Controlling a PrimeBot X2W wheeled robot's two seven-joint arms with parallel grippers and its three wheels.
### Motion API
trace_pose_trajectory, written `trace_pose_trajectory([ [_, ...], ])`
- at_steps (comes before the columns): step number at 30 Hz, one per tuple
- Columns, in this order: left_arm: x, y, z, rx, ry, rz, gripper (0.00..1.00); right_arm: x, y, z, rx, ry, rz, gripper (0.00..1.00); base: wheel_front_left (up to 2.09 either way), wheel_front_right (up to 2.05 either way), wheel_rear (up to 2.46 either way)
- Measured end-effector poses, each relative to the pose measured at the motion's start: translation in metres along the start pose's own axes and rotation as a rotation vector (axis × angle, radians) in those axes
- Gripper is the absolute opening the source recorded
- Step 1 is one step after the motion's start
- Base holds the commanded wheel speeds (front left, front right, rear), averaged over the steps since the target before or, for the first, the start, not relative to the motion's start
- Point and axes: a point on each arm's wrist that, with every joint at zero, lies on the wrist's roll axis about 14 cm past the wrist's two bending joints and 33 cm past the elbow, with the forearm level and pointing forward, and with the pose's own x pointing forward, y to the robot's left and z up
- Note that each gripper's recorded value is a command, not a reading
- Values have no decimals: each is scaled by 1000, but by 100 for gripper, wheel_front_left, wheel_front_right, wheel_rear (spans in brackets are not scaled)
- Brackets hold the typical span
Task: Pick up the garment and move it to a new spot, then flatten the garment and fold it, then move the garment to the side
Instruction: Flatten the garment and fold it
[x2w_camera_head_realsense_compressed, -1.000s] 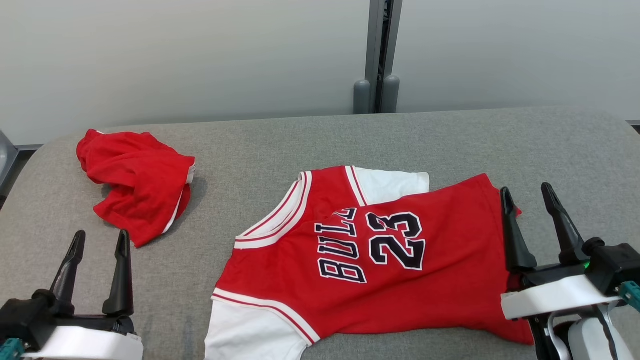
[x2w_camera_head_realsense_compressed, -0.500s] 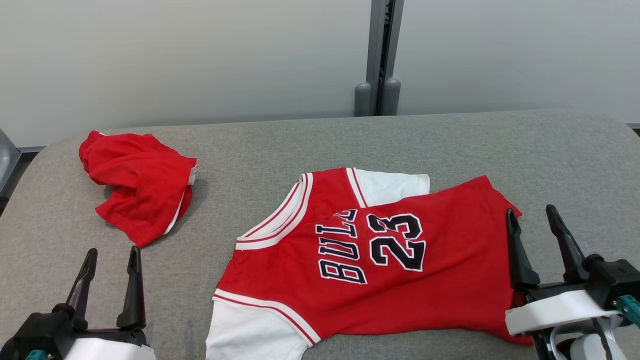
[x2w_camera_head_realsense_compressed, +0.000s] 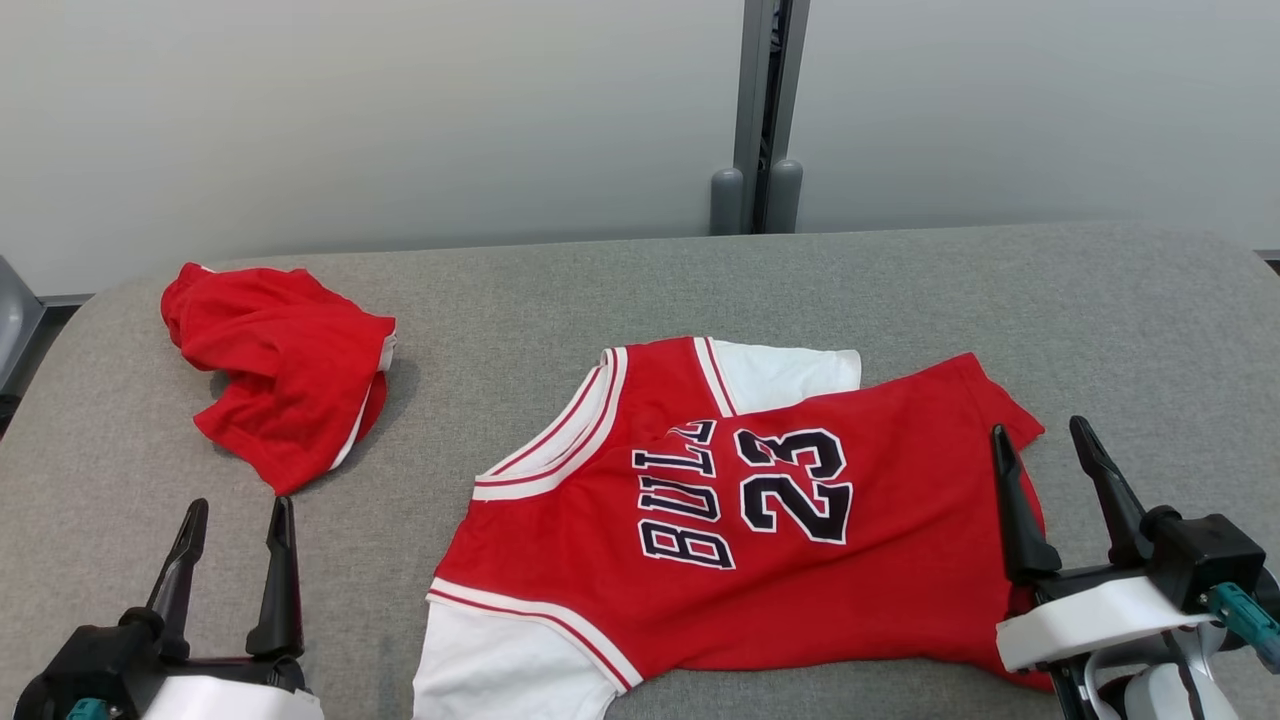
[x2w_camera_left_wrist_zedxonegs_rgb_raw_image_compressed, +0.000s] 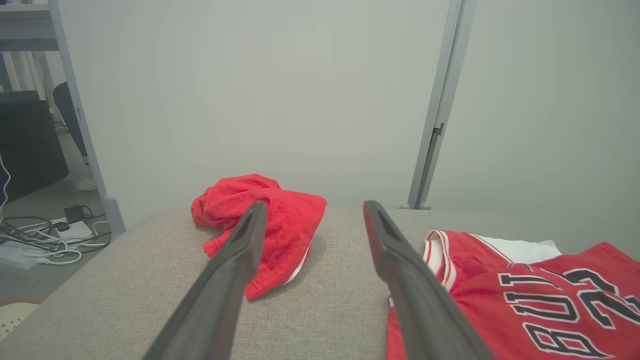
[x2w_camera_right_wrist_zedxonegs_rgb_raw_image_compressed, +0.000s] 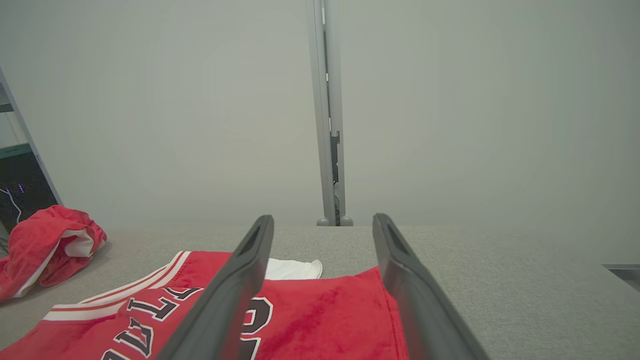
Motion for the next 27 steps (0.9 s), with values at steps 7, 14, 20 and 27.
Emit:
trace_pose_trajectory([
  [7, 1, -1, -2, 0, 4, -2, 100, 0, -3, -1, 0, 3, -8, 100, 0, 0, 0],
  [14, 1, -1, -3, 4, 4, -2, 100, -1, -3, 0, -1, 1, -10, 100, 0, 0, 0],
  [20, 0, -1, -5, 0, 9, 1, 100, 0, -3, 0, -1, -1, -8, 100, 0, 0, 0],
  [27, 0, -2, -8, -2, 19, -1, 100, -1, -3, 1, -4, -2, -9, 100, 0, 0, 0],
])
